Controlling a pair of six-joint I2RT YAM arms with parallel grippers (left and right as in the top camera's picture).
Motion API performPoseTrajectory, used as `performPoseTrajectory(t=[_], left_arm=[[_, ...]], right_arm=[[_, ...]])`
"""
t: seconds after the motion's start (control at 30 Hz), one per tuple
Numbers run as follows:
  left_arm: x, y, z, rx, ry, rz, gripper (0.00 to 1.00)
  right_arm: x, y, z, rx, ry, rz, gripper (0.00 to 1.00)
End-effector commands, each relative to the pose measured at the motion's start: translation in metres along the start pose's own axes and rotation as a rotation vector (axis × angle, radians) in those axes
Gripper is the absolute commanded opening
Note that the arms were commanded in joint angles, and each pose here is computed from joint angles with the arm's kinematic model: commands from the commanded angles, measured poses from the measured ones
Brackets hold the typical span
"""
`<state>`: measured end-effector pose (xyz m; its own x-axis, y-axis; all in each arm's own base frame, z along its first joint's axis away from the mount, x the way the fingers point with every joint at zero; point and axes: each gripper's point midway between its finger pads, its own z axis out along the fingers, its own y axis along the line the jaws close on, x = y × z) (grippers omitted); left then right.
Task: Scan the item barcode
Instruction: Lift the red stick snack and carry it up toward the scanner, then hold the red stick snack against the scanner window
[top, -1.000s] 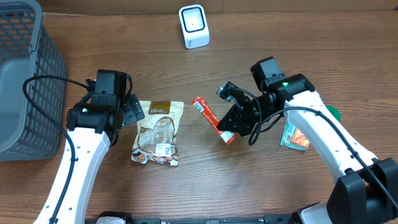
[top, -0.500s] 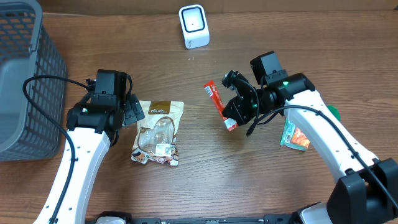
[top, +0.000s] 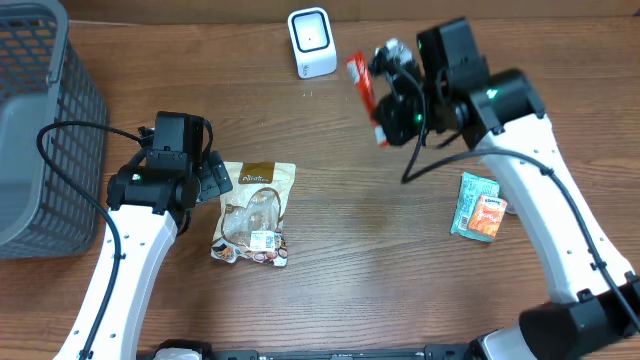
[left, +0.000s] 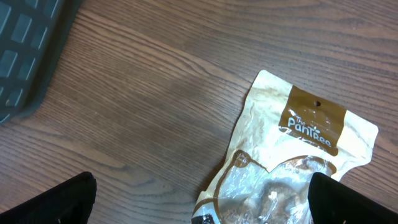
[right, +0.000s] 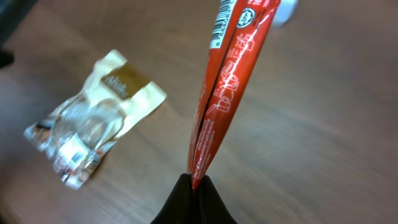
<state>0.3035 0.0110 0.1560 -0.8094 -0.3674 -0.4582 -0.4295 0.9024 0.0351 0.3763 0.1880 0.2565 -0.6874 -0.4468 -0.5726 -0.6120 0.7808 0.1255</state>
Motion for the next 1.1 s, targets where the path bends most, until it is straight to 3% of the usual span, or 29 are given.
performPoseTrajectory(t=[0.0, 0.3, 0.5, 0.8, 1.07], left_arm=[[-0.007, 0.0, -0.005, -0.002, -0.024, -0.002, 1.0], [-0.007, 0.0, -0.005, -0.002, -0.024, -0.002, 1.0], [-0.007, 0.0, -0.005, -0.002, -0.024, -0.002, 0.99], [-0.007, 0.0, -0.005, -0.002, -0.024, -0.002, 0.99], [-0.007, 0.0, -0.005, -0.002, -0.024, -0.002, 0.99]], right_arm=[[-0.026, -0.021, -0.003, 0.104, -0.015, -0.015, 0.03], [-0.066, -0.069, 0.027, 0.311, -0.066, -0.094, 0.03], [-0.087, -0.077, 0.063, 0.406, -0.072, -0.3, 0.03], [-0.092, -0.095, 0.132, 0.588, 0.032, -0.541, 0.04], [-0.092, -0.121, 0.19, 0.697, 0.021, -0.54, 0.03]])
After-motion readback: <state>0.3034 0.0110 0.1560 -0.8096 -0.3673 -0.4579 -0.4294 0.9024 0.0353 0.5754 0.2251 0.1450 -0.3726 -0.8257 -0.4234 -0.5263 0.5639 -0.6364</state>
